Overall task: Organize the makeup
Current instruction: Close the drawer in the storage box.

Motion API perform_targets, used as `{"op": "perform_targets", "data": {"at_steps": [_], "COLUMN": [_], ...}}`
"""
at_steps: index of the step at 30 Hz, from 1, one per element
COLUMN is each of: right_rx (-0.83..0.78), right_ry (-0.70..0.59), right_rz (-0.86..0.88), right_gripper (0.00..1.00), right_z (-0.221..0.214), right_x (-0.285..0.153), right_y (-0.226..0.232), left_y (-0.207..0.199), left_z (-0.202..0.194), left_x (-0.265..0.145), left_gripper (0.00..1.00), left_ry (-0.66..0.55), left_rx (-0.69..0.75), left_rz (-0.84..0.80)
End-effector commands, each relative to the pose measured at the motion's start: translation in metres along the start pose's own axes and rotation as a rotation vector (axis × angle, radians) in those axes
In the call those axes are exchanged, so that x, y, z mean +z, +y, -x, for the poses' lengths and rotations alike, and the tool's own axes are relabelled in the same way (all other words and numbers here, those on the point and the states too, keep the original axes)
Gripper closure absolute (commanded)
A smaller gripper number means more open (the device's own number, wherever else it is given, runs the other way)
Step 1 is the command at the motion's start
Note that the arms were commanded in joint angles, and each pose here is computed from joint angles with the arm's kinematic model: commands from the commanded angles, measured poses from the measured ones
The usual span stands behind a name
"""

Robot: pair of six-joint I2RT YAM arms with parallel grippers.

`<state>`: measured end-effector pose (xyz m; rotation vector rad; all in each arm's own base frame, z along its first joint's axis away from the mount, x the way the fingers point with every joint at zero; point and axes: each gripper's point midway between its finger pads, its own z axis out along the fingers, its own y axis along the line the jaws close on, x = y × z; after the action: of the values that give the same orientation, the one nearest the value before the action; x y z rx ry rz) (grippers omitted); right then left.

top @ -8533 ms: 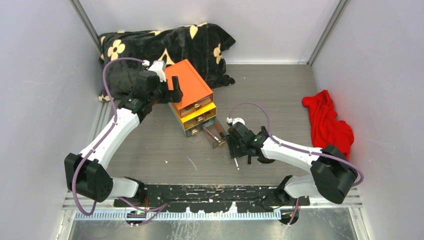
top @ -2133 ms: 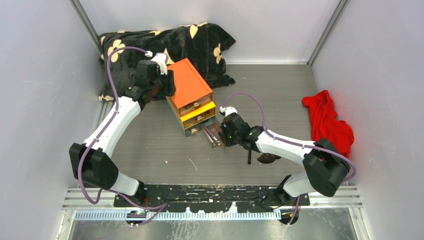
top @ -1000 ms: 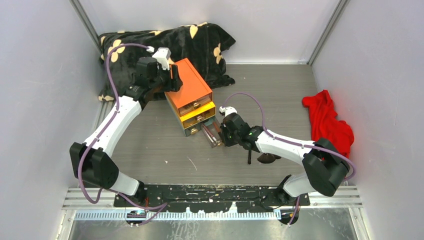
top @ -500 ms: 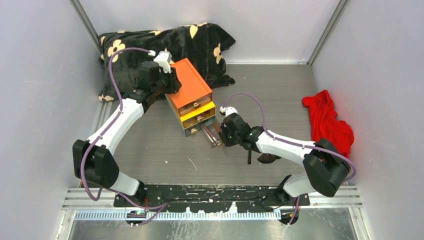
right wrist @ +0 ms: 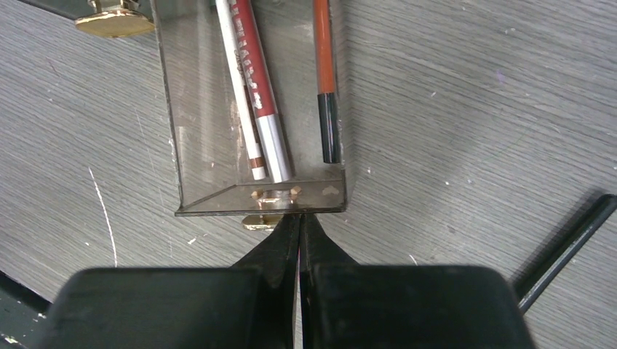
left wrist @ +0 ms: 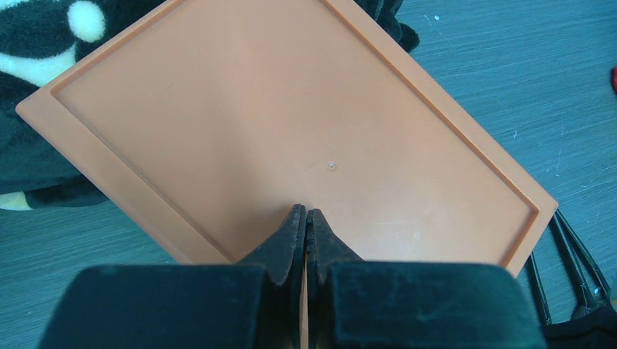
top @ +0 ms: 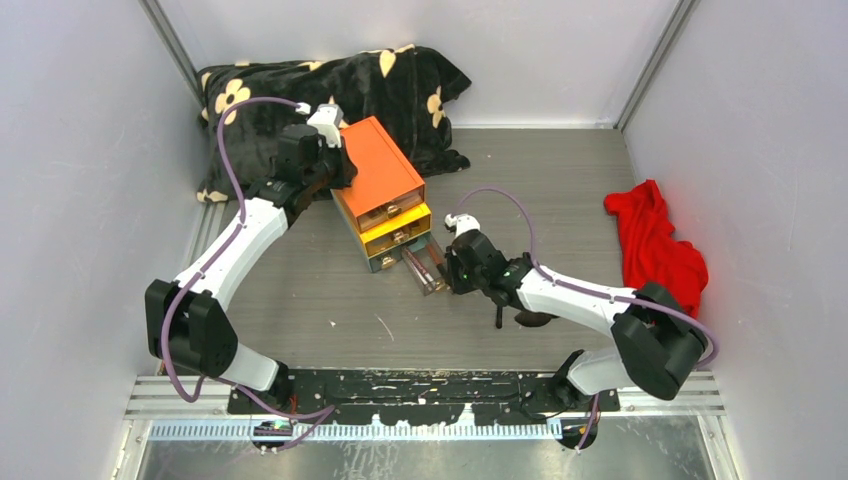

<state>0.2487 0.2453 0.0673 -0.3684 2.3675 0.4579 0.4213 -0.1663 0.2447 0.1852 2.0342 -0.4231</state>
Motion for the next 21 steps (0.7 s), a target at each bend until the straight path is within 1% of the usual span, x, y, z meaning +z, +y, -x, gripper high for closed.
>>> {"op": "perform_targets", "data": {"at_steps": [1,7,16,21], "right_rx": [0.003,0.001,-0.011,-0.01], "right_ry": [0.032,0.033,-0.013,-0.055], "right_rz": [-0.045,-0.052,-0.035,-0.03], "right_gripper": [0.99,0.99,0.99,0.99], "right_z": [-0.016,-0.017,0.013,0.03], "right_x": [-0.009,-0.003,0.015,0.018], "right_y": [-0.013,-0.015,0.0,0.005], "left_y": [0.005,0.006,0.007,0.007], "left_z": [-0.018,-0.022,-0.029,-0.029], "left_x": [-0.002,-0.001,-0.002,-0.002], "left_gripper": [1.0,1.0,1.0,1.0], "left_ry": [0.061,0.071,0.085,0.086], "left_rx": [0.002,0.001,-0.001,-0.002], "left_rz": [0.025,0.027,0.029,0.028]}}
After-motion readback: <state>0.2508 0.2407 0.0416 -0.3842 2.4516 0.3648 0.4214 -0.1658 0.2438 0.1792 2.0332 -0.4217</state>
